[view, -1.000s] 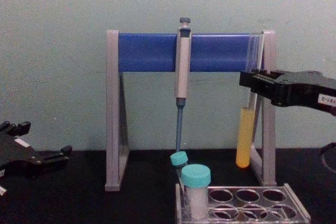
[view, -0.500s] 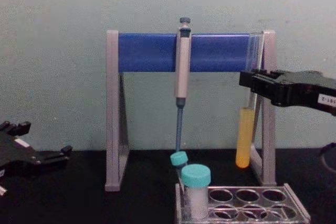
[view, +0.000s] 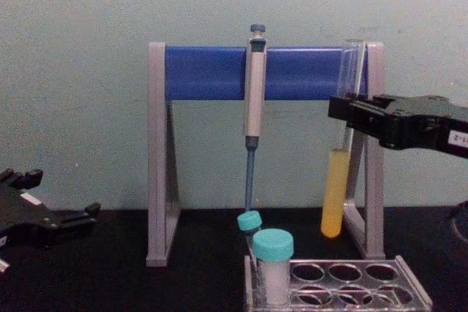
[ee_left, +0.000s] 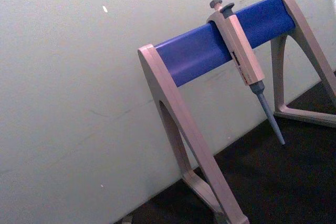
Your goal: Pick up the test tube from the test tube rack, shake it, then place it back into the test tube rack.
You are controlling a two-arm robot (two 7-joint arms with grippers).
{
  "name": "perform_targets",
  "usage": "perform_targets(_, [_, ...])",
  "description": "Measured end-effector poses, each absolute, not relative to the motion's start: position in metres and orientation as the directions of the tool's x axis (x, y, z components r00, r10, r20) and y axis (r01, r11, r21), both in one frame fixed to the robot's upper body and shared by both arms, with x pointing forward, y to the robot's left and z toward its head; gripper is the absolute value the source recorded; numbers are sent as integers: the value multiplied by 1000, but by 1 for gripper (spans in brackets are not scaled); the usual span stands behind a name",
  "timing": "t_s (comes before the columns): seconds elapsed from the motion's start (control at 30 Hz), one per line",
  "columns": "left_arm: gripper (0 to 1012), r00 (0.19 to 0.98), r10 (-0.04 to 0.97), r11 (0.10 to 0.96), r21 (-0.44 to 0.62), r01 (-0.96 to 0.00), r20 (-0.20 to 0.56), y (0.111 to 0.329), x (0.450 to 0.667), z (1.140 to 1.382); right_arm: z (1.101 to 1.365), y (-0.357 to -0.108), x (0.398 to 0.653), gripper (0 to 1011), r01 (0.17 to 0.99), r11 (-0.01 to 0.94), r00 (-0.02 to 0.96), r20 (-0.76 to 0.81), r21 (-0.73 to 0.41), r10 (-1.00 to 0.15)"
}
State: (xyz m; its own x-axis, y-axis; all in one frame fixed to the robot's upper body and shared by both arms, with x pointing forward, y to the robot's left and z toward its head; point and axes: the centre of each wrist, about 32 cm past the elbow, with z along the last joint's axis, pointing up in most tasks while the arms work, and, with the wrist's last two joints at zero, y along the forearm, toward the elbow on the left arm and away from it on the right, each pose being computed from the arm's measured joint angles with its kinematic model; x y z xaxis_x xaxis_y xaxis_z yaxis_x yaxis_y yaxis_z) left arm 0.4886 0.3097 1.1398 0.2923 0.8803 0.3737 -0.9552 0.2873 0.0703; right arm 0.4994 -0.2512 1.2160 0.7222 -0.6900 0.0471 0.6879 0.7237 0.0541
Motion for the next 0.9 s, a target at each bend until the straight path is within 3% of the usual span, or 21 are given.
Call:
perform_targets(0.53, [1001,292,880,287,70,-955,374,310,489,1140,1213,-264,493,228,549,834,832,65,45,-551])
perform_targets(0.9, [1001,292,880,287,70,-955,374,310,489,1140,1206,-266,494,228,512,859,856,66,23,-512])
